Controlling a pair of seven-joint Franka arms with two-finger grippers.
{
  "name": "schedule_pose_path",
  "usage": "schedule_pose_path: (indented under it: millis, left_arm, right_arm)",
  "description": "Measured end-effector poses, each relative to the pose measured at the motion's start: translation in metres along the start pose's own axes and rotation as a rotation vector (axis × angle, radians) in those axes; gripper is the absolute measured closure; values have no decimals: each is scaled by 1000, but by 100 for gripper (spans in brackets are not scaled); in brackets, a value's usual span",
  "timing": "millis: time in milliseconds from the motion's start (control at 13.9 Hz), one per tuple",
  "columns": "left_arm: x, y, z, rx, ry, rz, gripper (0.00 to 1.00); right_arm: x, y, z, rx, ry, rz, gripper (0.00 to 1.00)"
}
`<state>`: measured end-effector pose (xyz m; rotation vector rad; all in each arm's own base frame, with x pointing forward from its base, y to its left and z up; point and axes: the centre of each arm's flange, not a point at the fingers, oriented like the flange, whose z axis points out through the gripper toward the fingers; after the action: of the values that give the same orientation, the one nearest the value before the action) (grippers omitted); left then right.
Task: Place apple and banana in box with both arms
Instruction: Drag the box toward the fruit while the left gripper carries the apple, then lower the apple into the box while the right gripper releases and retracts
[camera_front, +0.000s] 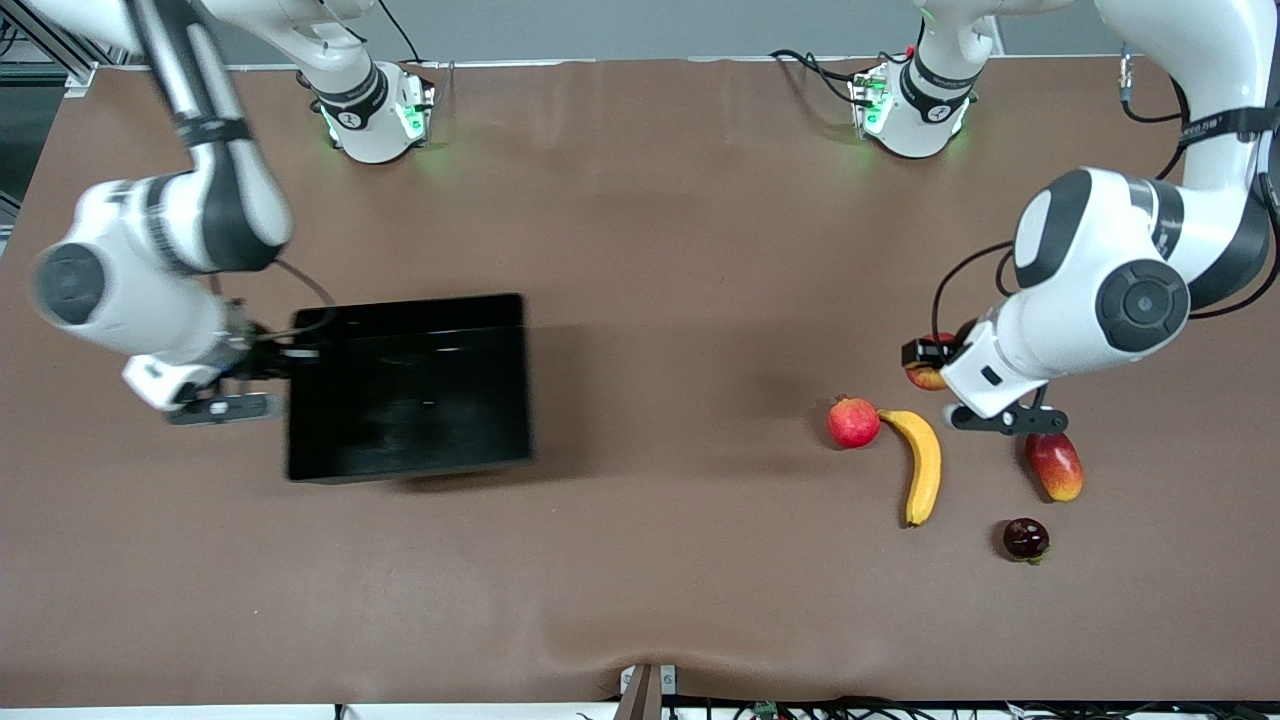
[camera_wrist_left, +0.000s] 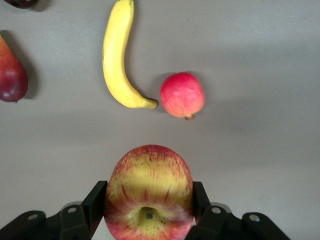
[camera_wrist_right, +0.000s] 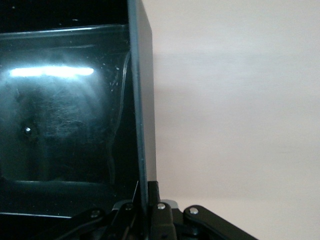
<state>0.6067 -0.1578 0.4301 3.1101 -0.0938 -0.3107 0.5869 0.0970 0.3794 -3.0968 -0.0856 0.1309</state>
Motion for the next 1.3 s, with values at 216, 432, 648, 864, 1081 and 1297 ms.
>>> schedule_pose_path:
  millis: [216,432,648,864,1081,1297]
  left_arm:
    - [-12,13,-23,2,23,-4,27]
    - [-19,32,-27,-2,29,-40,27]
    - [-24,60,-20,-6,15,-52,27]
    - [-20,77,-2,-14,-2,-43,27]
    - [-12,100,18,-34,13,-114,27]
    - [-6,138,49,-57,23,-192,27]
  right_arm:
    - [-18,-120,-2,26,10,86,95]
    - [-42,-205,5,58,13,153,95]
    - [-64,-259,29,50,0,208,95]
    - [-91,-316,64,45,2,255,95]
    - [-122,-369,97,65,28,292,95]
    - [-147,-408,129,95,58,284,95]
